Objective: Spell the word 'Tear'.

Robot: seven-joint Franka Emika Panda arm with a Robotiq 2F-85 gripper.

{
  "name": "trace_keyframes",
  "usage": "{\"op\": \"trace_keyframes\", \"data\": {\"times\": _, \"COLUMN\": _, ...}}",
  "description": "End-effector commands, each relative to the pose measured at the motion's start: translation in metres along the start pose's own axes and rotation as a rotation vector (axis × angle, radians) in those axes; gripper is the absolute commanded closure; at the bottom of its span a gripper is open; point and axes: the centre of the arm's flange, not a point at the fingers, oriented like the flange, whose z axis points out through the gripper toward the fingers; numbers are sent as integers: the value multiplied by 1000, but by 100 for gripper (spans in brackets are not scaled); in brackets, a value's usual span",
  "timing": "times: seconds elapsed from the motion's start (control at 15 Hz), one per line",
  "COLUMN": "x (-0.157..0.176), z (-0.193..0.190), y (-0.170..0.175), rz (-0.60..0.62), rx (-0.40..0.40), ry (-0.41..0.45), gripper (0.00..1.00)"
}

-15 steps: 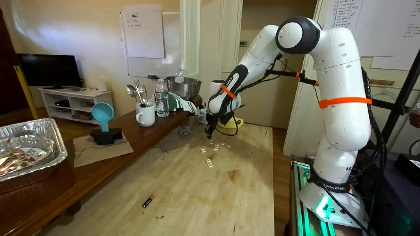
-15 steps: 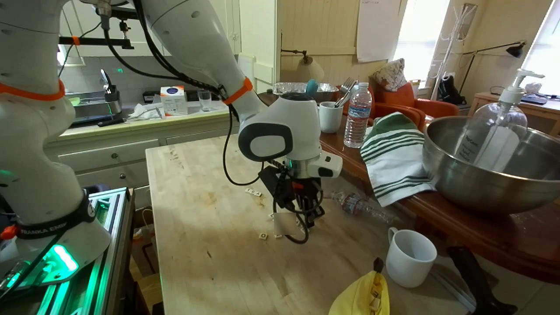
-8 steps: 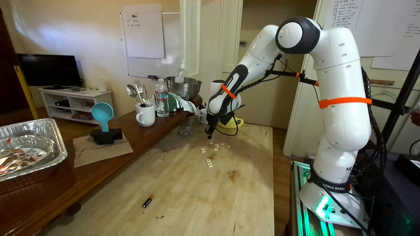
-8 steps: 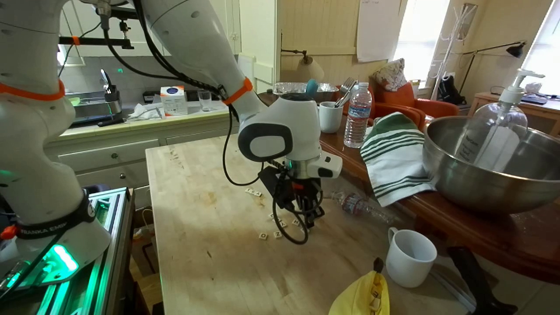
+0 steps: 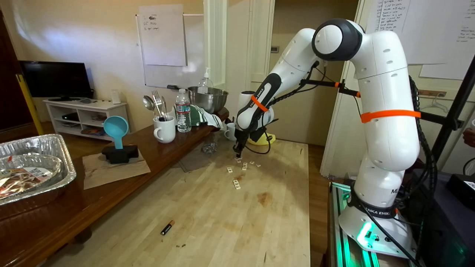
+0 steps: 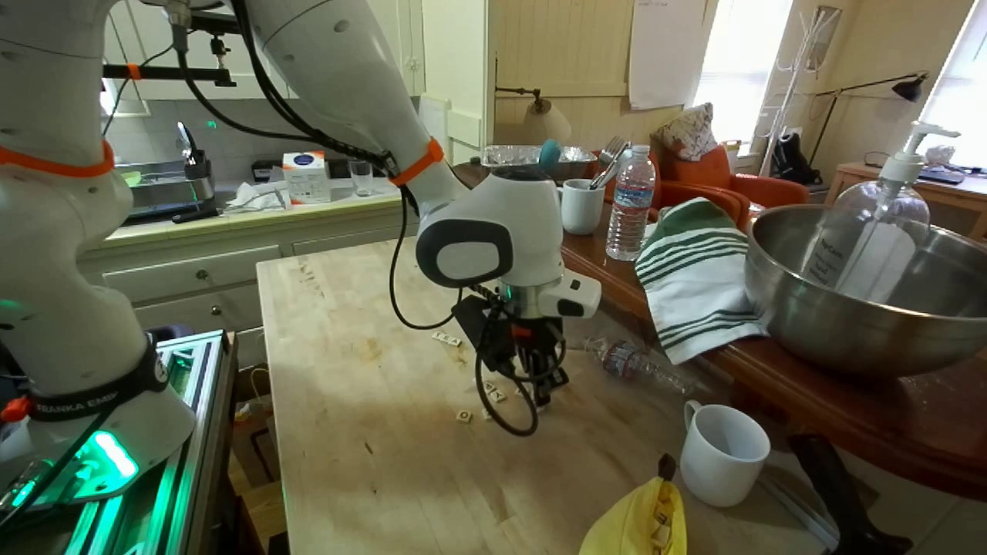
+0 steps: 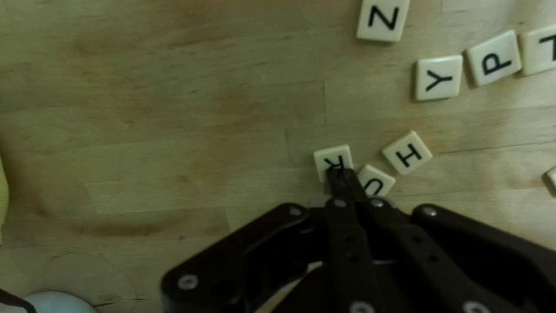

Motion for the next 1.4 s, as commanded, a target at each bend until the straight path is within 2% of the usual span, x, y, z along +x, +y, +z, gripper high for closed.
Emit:
{"op": "trace_keyframes", "data": {"times": 0.0, "x": -9, "z": 6, "y": 5, "rz": 0, "rx": 8, "ry": -3, "gripper": 100}}
{"op": "trace_keyframes", "data": {"times": 1.33, "x": 25, "z": 30, "y": -5, "rz": -6, "rx": 33, "ry": 91, "gripper": 100}}
